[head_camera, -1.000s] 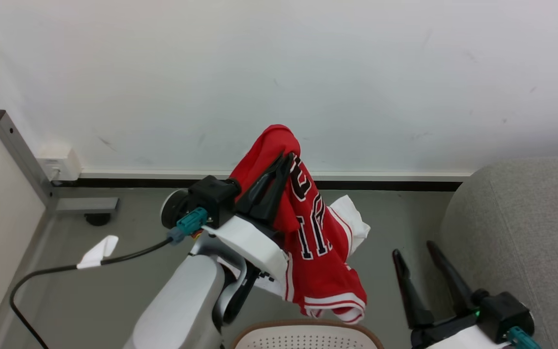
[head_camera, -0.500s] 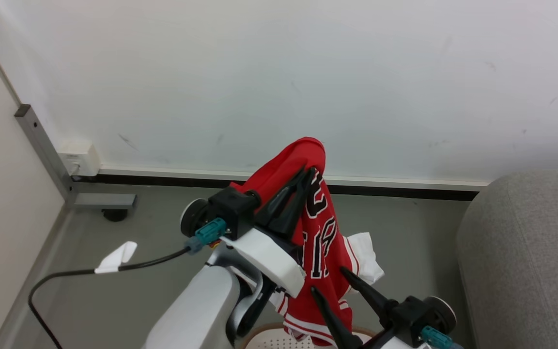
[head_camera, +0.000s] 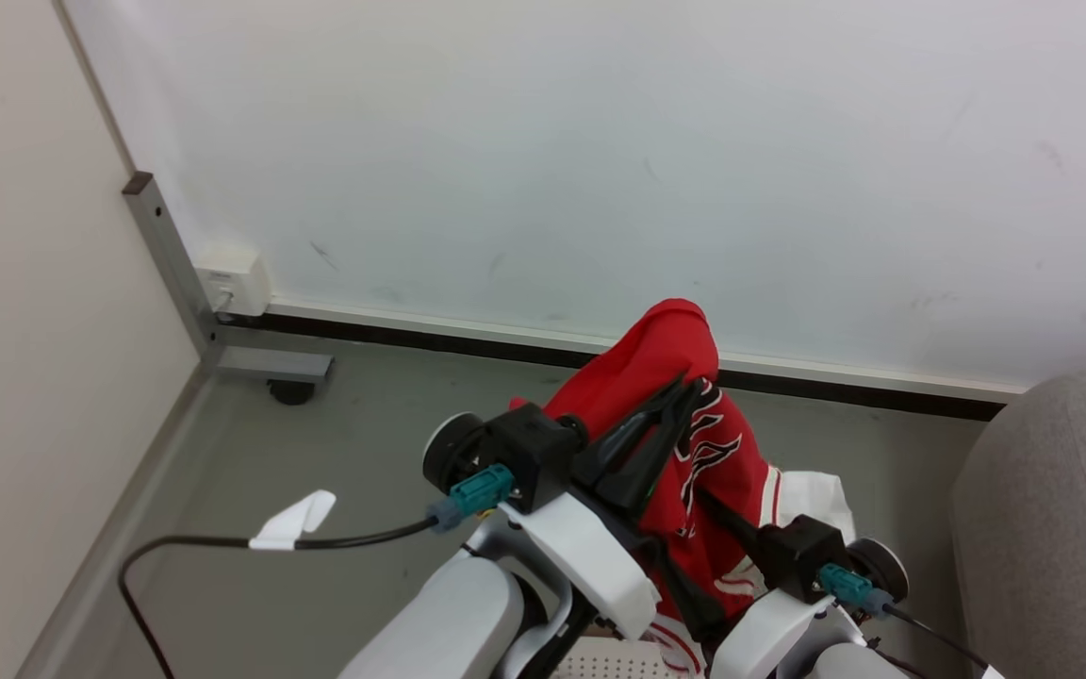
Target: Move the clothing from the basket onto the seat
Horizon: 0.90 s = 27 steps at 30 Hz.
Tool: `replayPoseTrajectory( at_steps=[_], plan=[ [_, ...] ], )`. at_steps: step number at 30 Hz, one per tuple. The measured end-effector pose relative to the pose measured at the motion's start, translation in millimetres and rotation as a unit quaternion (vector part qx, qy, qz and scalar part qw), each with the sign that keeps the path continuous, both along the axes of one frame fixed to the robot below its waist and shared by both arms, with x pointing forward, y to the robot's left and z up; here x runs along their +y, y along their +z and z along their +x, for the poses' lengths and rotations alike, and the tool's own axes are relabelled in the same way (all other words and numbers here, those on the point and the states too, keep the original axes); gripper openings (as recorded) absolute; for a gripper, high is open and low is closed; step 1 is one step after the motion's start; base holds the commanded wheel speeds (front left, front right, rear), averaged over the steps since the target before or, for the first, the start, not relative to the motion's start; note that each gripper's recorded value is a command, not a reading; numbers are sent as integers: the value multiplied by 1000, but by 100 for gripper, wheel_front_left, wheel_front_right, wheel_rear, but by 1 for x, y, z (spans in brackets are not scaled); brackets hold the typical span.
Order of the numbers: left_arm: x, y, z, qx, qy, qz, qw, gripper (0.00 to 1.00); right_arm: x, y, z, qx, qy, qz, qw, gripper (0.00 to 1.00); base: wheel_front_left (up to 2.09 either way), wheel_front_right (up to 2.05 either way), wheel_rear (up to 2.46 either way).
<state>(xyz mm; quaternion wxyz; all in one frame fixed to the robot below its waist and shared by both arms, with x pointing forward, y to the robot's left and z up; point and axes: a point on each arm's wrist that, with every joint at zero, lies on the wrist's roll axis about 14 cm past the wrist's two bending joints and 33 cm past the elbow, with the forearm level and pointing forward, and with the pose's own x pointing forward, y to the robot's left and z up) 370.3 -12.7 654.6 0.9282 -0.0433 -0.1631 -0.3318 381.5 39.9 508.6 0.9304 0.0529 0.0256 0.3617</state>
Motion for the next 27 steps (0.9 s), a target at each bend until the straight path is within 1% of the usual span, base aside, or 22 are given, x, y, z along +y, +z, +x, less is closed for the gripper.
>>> replayPoseTrajectory(
  at_steps=[2, 3, 5, 6, 22, 27],
  plan=[
    [0, -1, -2, 2, 0, -2, 1000, 0, 0, -2, 2, 3, 0, -5, 1000, 100, 0, 0, 0],
    [0, -1, -3, 2, 0, -2, 1000, 0, 0, -2, 3, 4, -1, -5, 1000, 80, 0, 0, 0],
    [-1, -1, -5, 2, -1, -2, 1000, 0, 0, -4, 4, 7, -2, -8, 1000, 22, 0, 0, 0],
    [-1, -1, -6, 3, -1, -2, 1000, 0, -1, -5, 5, 11, -5, -7, 1000, 0, 0, 0, 0],
    [2, -4, 2, 14, 8, -13, 1000, 0, -17, 12, 15, 2, -37, 28, 999, 0, 0, 0, 0],
    [1, -6, 4, 16, 6, -13, 1000, 0, -23, 11, 14, 3, -46, 32, 998, 0, 0, 0, 0]
  ],
)
